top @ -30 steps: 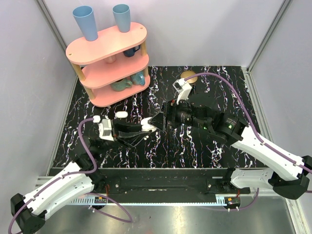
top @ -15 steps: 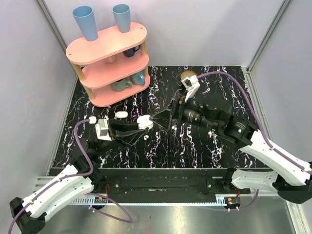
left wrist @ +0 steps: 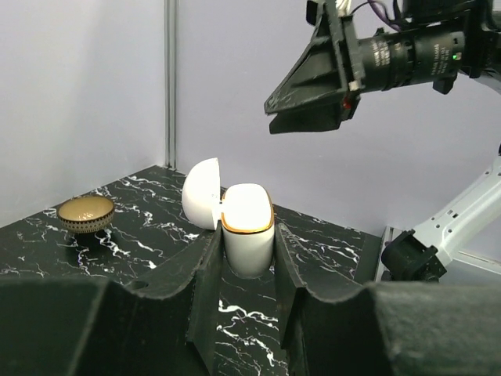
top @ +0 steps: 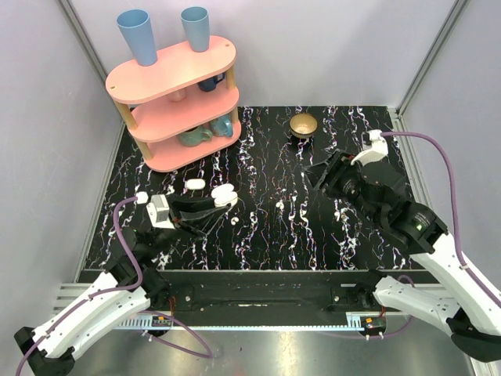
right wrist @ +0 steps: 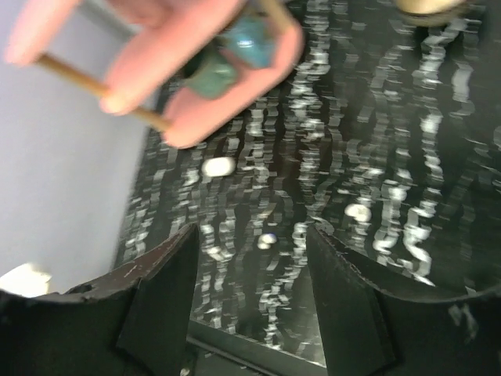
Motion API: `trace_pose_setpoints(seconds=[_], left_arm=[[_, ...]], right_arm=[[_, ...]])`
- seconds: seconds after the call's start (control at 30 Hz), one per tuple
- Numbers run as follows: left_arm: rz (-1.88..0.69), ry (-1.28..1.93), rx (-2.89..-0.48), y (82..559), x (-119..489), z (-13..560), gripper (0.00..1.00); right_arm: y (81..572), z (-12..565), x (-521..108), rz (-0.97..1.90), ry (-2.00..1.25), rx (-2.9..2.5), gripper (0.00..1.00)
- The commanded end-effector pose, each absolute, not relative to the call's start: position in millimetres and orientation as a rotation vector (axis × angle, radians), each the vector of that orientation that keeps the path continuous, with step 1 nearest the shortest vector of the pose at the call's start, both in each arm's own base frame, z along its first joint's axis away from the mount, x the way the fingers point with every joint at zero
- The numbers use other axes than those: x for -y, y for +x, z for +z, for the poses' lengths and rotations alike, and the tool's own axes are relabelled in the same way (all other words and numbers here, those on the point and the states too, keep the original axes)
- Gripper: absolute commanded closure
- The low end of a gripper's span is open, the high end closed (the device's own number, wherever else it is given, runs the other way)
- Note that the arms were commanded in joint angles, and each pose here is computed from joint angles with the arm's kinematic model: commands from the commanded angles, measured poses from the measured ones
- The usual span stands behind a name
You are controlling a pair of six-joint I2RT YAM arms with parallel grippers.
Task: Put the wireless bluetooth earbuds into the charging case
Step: Pick up the right earbud from the center of the board.
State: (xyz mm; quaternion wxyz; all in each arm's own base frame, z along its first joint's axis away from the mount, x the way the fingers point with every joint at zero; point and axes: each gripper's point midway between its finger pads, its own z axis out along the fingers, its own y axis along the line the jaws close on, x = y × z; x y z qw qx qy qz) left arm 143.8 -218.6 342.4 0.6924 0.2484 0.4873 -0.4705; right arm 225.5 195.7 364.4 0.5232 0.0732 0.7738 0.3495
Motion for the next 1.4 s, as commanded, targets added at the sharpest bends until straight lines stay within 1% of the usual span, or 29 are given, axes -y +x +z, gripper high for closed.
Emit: trace_pose_setpoints(seconds=[0.0,0.03,0.1,0.13,0.17,0.2,0.23,0.37,0.47,0.53,0.57,0.6,0.67,0.8,0.83,0.9,0.97,1.07,1.23,1.37], left_arm=[[-1.031,0.536,-1.04,139,210,364,1.0],[-1.032,0.54,-1.041,138,209,364,1.0],[-1.034,0.539,-1.037,137,208,367,1.0],[-1.036,0.543,-1.04,137,209,366,1.0],[-1.039,0.545,-1.037,135,208,367,1.0],[-1.041,0.545,-1.037,135,208,368,1.0],[-1.044,0.547,-1.036,134,208,368,1.0],[-1.048,0.55,-1.033,133,208,369,1.0],[-1.048,0.555,-1.038,132,208,368,1.0],[-1.053,0.555,-1.033,131,208,368,1.0],[-1.054,0.553,-1.035,132,209,367,1.0],[-1.054,0.552,-1.034,132,209,367,1.0],[-1.056,0.561,-1.038,131,210,367,1.0],[-1.056,0.568,-1.037,130,209,369,1.0],[-1.056,0.566,-1.039,130,209,368,1.0],[-1.049,0.562,-1.038,130,208,368,1.0],[-1.037,0.562,-1.04,132,207,367,1.0],[-1.034,0.574,-1.049,132,208,365,1.0],[-1.035,0.581,-1.05,131,209,367,1.0],[-1.02,0.584,-1.055,131,207,367,1.0]], right_arm=[[243,295,-136,0.463,0.321,-2.049,0.35],[244,284,-127,0.416,0.338,-2.08,0.26],[247,266,-116,0.366,0.352,-2.123,0.25],[252,260,-102,0.321,0.379,-2.133,0.22],[252,250,-102,0.318,0.366,-2.168,0.16],[254,244,-96,0.282,0.333,-2.186,0.06],[257,237,-88,0.25,0.337,-2.209,0.0],[265,194,-75,0.154,0.288,-2.355,0.0],[273,183,-68,0.084,0.302,-2.365,0.0],[280,182,-72,0.094,0.293,-2.373,0.0],[284,171,-77,0.09,0.277,-2.418,0.0],[286,165,-77,0.077,0.282,-2.438,0.03],[291,147,-75,0.018,0.289,-2.498,0.05],[294,126,-65,-0.098,0.319,-2.546,0.17],[295,122,-65,-0.103,0.318,-2.545,0.24],[296,118,-66,-0.1,0.305,-2.549,0.28],[297,112,-66,-0.11,0.296,-2.561,0.35],[297,101,-64,-0.142,0.266,-2.591,0.38],[297,79,-72,-0.114,0.206,-2.653,0.41],[296,64,-71,-0.082,0.208,-2.677,0.41]])
